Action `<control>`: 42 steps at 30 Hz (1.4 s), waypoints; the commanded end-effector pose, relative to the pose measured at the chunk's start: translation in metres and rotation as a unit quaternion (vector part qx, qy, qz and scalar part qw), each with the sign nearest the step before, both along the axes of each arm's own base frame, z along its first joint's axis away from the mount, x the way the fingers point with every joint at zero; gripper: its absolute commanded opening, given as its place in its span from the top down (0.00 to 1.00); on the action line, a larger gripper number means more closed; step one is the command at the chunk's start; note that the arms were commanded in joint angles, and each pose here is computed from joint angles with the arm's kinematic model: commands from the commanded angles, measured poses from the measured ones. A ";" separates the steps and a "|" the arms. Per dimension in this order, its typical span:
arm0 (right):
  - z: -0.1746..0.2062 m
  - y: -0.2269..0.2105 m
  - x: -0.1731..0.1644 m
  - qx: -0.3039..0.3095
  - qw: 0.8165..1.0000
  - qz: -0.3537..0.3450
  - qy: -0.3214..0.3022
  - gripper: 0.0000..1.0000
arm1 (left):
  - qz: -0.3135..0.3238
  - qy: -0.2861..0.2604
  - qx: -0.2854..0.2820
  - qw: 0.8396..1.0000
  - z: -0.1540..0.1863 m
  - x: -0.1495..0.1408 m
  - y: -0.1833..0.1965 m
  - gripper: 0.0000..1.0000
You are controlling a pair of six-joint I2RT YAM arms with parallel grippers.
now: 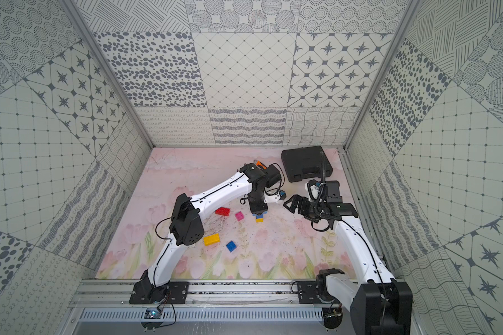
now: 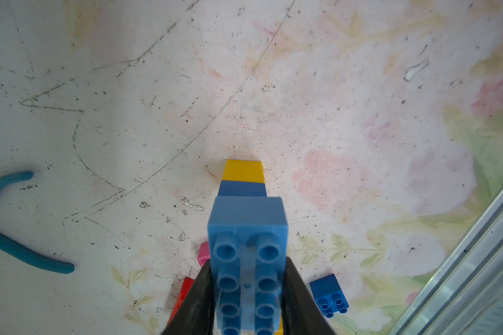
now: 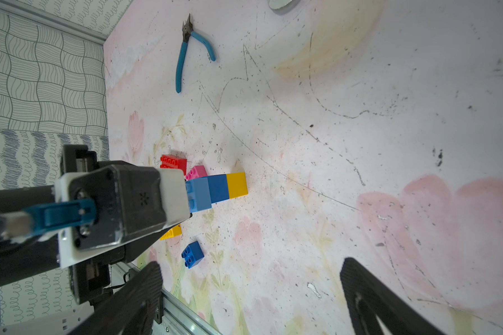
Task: Assemble a spoon with lego
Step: Assemble the lego brick with the lego brick.
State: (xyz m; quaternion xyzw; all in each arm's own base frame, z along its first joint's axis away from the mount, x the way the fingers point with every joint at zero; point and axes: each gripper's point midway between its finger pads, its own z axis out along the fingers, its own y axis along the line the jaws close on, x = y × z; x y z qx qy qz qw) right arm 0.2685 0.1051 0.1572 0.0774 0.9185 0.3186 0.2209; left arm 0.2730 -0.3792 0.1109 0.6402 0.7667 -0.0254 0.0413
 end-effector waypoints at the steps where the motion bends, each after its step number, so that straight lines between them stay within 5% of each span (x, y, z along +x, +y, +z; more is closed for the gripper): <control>1: 0.003 -0.002 0.003 -0.007 1.000 0.005 -0.020 0.02 | -0.004 0.020 0.006 1.000 -0.004 -0.007 0.000 0.82; 30: 0.005 -0.002 0.005 -0.007 1.000 0.003 -0.023 0.02 | 0.005 0.030 0.025 0.999 -0.014 -0.015 0.016 0.82; 42: 0.003 -0.002 0.004 -0.006 1.000 0.003 -0.021 0.02 | 0.002 0.010 0.016 1.000 -0.011 0.004 0.008 0.82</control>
